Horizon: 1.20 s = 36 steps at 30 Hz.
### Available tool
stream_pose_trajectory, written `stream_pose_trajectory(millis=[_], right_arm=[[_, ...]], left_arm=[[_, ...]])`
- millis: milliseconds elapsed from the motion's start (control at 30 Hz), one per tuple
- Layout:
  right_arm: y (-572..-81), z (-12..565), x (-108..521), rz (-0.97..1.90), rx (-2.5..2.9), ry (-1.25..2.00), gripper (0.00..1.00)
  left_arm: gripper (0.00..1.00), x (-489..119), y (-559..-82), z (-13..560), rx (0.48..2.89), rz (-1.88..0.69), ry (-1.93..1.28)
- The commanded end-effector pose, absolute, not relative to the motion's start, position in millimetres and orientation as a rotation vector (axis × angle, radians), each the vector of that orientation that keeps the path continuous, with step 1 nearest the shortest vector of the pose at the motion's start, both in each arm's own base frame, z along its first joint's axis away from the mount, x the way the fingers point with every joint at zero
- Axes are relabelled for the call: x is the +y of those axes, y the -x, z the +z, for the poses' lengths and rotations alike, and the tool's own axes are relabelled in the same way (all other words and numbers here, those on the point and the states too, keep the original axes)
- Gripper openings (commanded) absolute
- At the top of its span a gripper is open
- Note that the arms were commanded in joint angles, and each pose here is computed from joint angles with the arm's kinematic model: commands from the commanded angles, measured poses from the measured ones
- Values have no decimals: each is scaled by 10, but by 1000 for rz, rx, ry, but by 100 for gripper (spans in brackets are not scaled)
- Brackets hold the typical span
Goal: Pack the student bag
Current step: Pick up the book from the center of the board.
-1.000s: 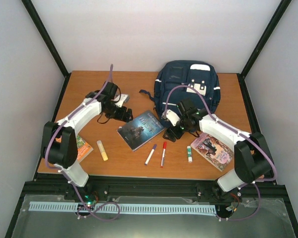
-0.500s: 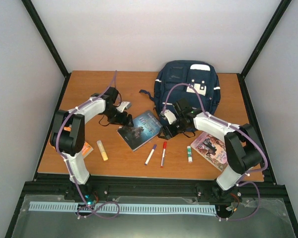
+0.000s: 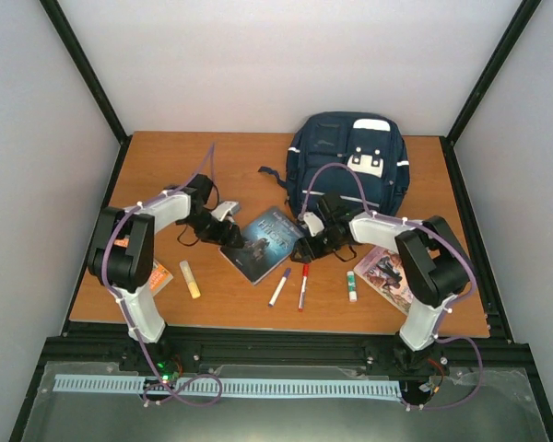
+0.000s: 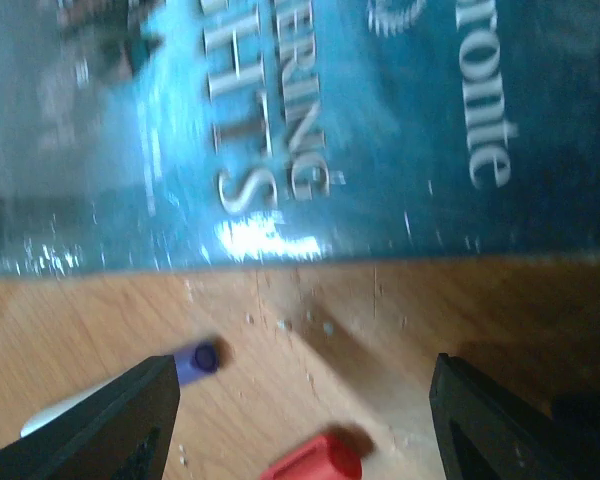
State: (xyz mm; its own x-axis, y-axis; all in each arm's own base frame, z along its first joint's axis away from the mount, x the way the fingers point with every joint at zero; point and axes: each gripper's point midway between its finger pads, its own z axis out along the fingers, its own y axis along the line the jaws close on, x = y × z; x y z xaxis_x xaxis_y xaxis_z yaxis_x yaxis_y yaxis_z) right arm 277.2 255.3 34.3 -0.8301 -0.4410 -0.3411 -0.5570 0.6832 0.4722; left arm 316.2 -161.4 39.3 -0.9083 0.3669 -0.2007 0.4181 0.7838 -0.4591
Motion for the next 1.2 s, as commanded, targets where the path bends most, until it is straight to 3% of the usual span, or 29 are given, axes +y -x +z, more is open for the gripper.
stream_pose_trajectory(millis=[0,267,533,733,933,1067,1167], right_arm=[[-2944,301,2696,884,2669,798,70],[-3117,181,2806,878,2695,804,71],[-3286,96,3094,860,2683,873,71],[-3511,376,3154,732,2603,947,73],[-3371,563,2928,717,2608,976,73],[-3156,453,2928,824,2655,970,69],[-3091,374,2986,909,2685,945,61]], left_arm=[[70,-1754,-2842,406,2893,-982,-625],[58,-1867,-2619,547,2864,-1148,-654],[56,-1979,-2519,711,2855,-1227,-721],[59,-1927,-2590,936,2929,-1164,-626],[65,-1731,-2730,973,2976,-1099,-310],[67,-1778,-2760,830,2962,-1154,-194],[68,-1792,-2853,684,2962,-1155,-148]])
